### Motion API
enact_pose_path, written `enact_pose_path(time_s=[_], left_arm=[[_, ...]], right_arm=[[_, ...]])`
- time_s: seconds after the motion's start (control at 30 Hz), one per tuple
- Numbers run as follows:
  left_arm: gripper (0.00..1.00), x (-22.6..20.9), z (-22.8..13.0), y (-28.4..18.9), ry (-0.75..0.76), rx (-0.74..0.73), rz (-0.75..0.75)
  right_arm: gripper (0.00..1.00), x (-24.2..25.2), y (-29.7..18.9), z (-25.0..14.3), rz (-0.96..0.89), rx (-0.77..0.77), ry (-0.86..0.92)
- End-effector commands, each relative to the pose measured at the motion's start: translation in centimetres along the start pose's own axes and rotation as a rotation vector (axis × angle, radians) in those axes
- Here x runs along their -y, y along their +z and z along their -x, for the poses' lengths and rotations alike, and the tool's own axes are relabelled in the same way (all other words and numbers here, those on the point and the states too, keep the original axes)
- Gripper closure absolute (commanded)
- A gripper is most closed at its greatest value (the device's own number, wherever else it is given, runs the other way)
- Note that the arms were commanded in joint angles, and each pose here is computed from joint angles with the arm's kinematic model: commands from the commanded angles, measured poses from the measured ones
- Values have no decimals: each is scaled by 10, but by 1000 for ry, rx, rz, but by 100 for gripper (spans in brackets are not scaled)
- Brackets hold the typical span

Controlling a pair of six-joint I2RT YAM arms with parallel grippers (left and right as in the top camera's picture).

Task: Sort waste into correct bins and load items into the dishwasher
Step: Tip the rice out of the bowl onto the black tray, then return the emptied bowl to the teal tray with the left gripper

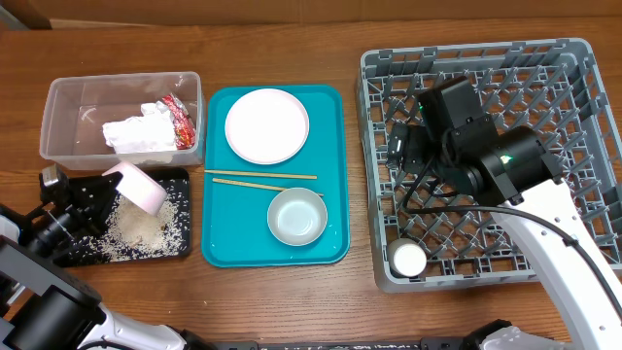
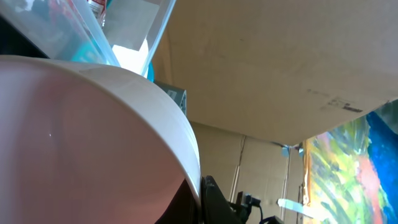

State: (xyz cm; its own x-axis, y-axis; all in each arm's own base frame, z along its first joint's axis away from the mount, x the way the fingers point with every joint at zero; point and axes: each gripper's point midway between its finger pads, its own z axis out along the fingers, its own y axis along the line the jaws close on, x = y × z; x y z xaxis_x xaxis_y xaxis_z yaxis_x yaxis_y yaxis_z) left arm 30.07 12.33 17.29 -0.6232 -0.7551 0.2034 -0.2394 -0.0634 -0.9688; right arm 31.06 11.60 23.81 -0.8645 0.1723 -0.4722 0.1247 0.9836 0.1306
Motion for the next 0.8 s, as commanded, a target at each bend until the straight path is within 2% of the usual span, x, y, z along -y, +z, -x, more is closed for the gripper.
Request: enact_pose_path(time_s=[0.0, 0.17, 0.27, 0.47, 0.53, 0.63, 0.77], left_arm=[[96, 6, -2, -2, 96, -3, -4], [96, 21, -9, -4, 192, -50, 49], [96, 31, -41, 20, 352, -212, 170], [96, 31, -96, 76, 554, -455, 268], [96, 17, -103, 93, 546, -509, 369], [96, -13, -107, 117, 539, -549, 602], [96, -45, -116, 137, 652, -584, 874]], right_arm=[[2, -1, -5, 6, 10, 18, -1], [2, -2, -5, 7, 12, 22, -1], [2, -3, -5, 8, 15, 26, 0], [2, -4, -5, 10, 21, 34, 2], [2, -4, -5, 10, 22, 37, 2], [2, -5, -5, 11, 24, 40, 3], [2, -5, -5, 11, 24, 40, 3]])
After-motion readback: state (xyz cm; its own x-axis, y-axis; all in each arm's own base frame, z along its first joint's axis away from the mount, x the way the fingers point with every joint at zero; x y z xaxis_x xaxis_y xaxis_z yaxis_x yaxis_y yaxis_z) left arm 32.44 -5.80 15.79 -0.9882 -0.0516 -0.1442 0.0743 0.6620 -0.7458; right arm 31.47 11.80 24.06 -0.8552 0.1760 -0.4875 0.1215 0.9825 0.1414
